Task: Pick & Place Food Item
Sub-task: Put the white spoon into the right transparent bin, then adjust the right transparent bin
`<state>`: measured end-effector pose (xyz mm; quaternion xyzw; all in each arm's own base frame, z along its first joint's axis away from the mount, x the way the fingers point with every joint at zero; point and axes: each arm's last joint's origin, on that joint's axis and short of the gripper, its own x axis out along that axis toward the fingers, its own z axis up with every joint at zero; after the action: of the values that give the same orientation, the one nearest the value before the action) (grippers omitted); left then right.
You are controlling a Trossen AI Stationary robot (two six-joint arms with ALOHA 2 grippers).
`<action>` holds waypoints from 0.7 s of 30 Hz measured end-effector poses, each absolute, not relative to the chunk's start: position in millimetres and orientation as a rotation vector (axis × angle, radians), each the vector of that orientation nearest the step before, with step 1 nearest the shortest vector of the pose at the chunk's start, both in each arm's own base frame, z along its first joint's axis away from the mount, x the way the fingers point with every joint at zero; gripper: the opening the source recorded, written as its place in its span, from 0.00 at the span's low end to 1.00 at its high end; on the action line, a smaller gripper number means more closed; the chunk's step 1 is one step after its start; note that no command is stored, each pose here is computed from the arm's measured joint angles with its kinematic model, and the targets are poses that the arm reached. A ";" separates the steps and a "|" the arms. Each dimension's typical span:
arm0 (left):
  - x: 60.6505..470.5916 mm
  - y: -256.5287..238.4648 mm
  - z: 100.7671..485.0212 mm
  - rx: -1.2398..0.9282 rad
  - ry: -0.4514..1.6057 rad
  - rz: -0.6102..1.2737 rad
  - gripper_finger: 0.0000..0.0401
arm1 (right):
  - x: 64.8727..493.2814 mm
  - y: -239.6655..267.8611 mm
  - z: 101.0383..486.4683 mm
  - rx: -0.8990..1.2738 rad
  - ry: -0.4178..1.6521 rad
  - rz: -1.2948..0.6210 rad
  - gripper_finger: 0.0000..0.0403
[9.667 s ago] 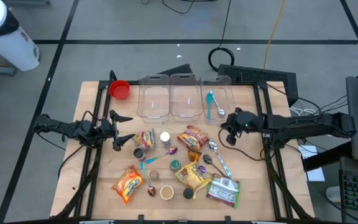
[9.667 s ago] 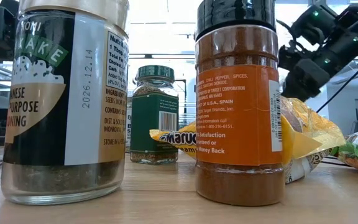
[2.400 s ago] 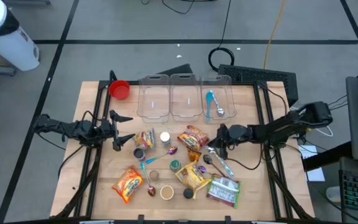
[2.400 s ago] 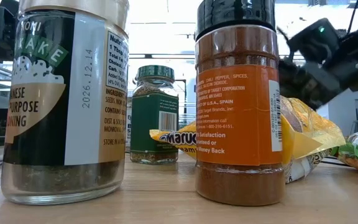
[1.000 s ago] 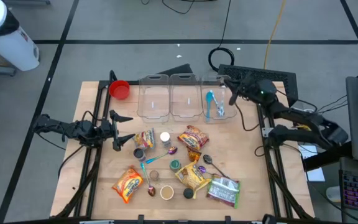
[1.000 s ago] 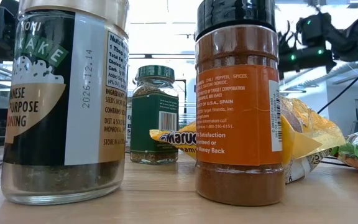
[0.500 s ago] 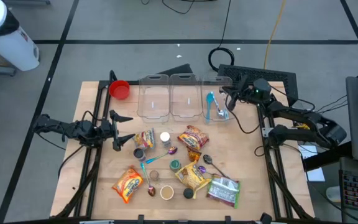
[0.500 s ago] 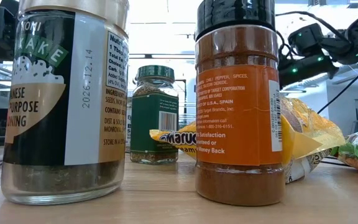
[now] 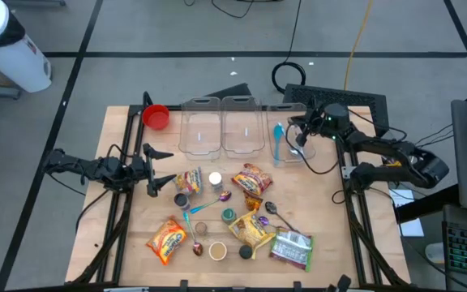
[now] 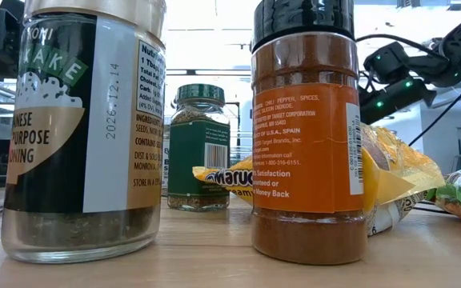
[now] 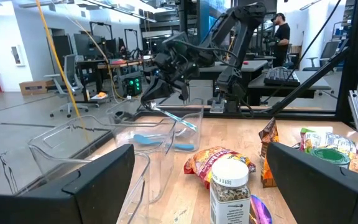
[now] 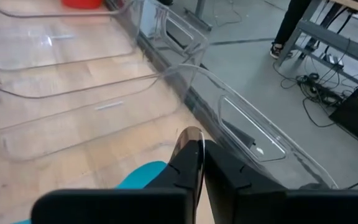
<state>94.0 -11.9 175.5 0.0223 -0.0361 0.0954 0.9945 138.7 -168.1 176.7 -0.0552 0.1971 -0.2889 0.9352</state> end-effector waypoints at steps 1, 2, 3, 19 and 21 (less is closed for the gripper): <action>94.0 -11.8 175.5 0.044 -0.072 0.192 0.93 | 139.0 -168.5 176.0 -0.112 0.404 -0.590 0.03; 94.0 -11.9 175.5 0.044 -0.072 0.191 0.93 | 139.4 -169.0 175.4 -0.113 0.403 -0.591 0.04; 94.0 -11.8 175.5 0.044 -0.072 0.191 0.93 | 139.7 -169.5 175.0 -0.114 0.402 -0.592 0.04; 94.0 -11.8 175.5 0.044 -0.072 0.191 0.93 | 138.7 -166.0 189.8 0.035 0.262 -0.686 0.33; 94.0 -11.8 175.5 0.044 -0.072 0.191 0.93 | 139.5 -157.8 200.4 0.060 0.192 -0.608 0.35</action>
<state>94.0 -11.8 175.5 0.0222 -0.0360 0.0955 0.9945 139.5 -157.8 200.4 0.0295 0.0945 -0.2988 0.9492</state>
